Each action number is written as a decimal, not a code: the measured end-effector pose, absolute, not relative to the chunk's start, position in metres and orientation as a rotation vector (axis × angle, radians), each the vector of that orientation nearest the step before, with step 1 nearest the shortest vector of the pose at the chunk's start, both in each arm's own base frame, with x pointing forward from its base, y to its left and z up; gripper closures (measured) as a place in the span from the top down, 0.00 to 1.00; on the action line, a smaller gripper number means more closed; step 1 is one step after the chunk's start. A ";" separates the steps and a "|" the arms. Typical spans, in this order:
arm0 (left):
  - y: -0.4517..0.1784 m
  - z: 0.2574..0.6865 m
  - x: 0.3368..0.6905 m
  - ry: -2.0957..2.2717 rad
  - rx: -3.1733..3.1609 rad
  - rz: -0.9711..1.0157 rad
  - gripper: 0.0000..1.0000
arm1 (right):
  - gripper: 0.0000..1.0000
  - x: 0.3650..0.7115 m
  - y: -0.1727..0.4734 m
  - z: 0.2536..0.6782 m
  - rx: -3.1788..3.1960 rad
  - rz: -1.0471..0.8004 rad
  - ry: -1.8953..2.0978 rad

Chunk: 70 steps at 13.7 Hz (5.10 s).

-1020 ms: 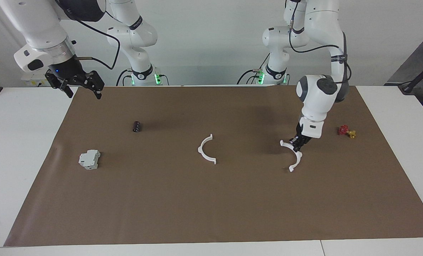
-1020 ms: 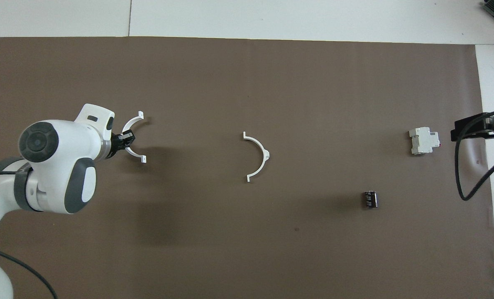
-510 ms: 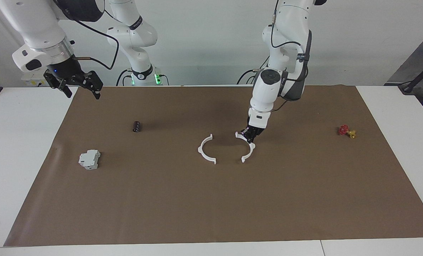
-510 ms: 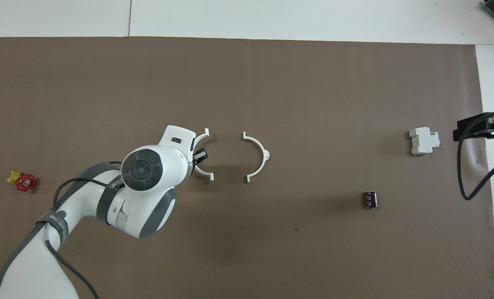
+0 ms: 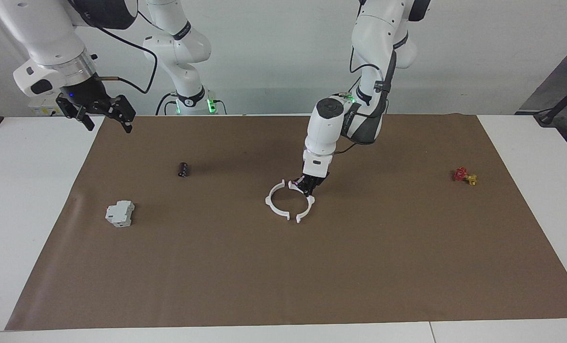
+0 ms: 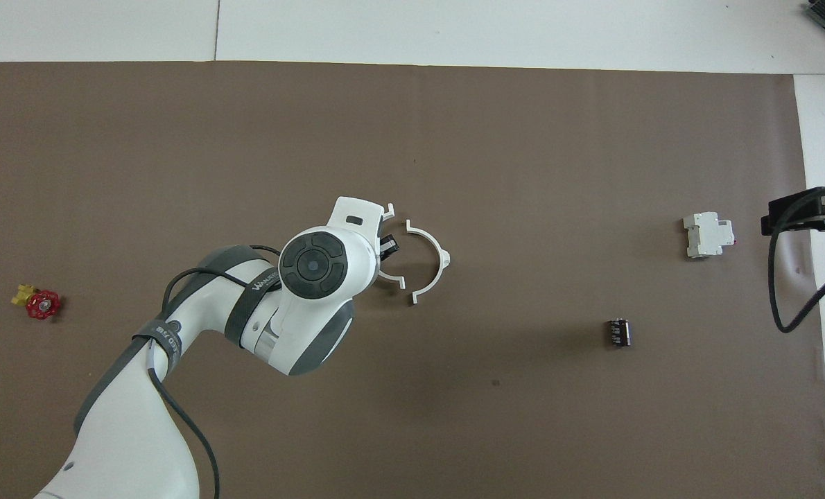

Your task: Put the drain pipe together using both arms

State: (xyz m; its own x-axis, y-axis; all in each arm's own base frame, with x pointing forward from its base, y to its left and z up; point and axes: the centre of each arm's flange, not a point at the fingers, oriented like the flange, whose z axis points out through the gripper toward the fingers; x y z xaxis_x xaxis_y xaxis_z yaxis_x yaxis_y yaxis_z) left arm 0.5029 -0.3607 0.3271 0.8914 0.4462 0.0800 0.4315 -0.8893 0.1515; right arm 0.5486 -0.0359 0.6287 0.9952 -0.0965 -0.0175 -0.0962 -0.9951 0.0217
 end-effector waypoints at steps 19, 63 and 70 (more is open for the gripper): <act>-0.393 0.314 0.474 0.745 3.012 0.225 0.07 | 1.00 0.549 -0.036 0.629 3.117 -0.028 -0.152; -0.215 0.434 0.557 0.478 3.232 0.137 1.00 | 1.00 0.549 -0.036 0.628 3.117 -0.028 -0.152; -0.062 0.465 0.572 0.115 3.238 -0.050 1.00 | 1.00 0.549 -0.036 0.628 3.117 -0.028 -0.152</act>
State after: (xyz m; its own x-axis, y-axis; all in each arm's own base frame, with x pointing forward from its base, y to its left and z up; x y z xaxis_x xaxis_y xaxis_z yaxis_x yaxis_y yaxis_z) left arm 0.5721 -0.0620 0.4645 0.9970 0.0723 -0.0272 0.0692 -0.9926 -0.1000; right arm 0.5486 -0.0363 0.6284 0.9951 -0.0972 -0.0171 -0.0968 -0.9951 0.0217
